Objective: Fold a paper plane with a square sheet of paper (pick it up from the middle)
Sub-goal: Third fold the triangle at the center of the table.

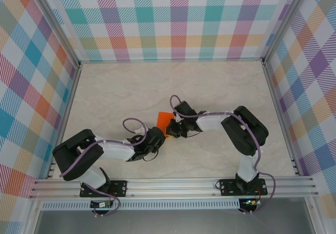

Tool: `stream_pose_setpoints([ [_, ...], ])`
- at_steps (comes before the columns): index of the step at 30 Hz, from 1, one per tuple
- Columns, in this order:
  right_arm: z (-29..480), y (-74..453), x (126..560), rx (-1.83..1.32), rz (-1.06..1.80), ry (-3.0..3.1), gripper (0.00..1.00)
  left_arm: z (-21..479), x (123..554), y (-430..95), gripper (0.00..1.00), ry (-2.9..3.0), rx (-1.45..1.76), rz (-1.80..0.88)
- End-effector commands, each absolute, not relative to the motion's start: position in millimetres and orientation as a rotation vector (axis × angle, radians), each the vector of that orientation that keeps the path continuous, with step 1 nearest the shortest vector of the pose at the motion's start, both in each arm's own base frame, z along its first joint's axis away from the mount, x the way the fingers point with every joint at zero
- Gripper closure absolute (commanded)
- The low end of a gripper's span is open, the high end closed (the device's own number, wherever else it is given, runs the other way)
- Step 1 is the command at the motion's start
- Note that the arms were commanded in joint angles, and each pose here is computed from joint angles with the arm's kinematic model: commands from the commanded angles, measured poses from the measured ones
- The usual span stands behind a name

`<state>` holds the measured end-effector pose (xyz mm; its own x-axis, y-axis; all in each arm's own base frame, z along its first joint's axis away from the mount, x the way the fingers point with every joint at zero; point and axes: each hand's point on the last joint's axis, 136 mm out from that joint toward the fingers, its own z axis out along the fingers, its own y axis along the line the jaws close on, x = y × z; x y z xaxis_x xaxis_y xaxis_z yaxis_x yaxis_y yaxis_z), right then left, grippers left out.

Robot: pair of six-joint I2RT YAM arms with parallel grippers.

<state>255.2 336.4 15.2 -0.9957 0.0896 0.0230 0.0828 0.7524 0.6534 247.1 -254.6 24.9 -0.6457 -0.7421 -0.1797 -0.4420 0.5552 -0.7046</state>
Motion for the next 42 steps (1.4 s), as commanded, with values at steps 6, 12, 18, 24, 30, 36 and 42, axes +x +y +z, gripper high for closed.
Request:
stream_pose_setpoints([
  [6,-33.4,297.1,235.4,0.272,0.789,3.086,0.95,-0.4,227.3,-227.2,1.0,2.349,-1.016,-0.746],
  [12,-39.7,285.6,233.3,0.292,0.691,3.111,0.95,-13.8,206.1,-182.6,1.0,2.346,-1.106,-0.591],
  [18,-41.5,283.9,233.5,0.294,0.674,3.115,0.95,-7.8,189.8,-157.4,1.0,2.356,-1.077,-0.501],
  [24,-38.8,287.6,236.2,0.275,0.69,3.11,0.95,22.1,200.0,-168.8,1.0,2.332,-0.943,-0.576],
  [30,-21.8,300.3,241.4,0.149,0.786,3.07,0.94,66.7,218.1,-187.5,0.99,2.396,-0.677,-0.544],
  [36,21.7,319.8,256.5,-0.015,0.978,2.949,0.85,73.7,236.3,-205.6,0.82,2.495,-0.552,-0.595],
  [42,50.9,312.2,269.4,0.021,1.065,2.874,0.7,78.3,251.6,-223.1,0.66,2.547,-0.457,-0.626],
])
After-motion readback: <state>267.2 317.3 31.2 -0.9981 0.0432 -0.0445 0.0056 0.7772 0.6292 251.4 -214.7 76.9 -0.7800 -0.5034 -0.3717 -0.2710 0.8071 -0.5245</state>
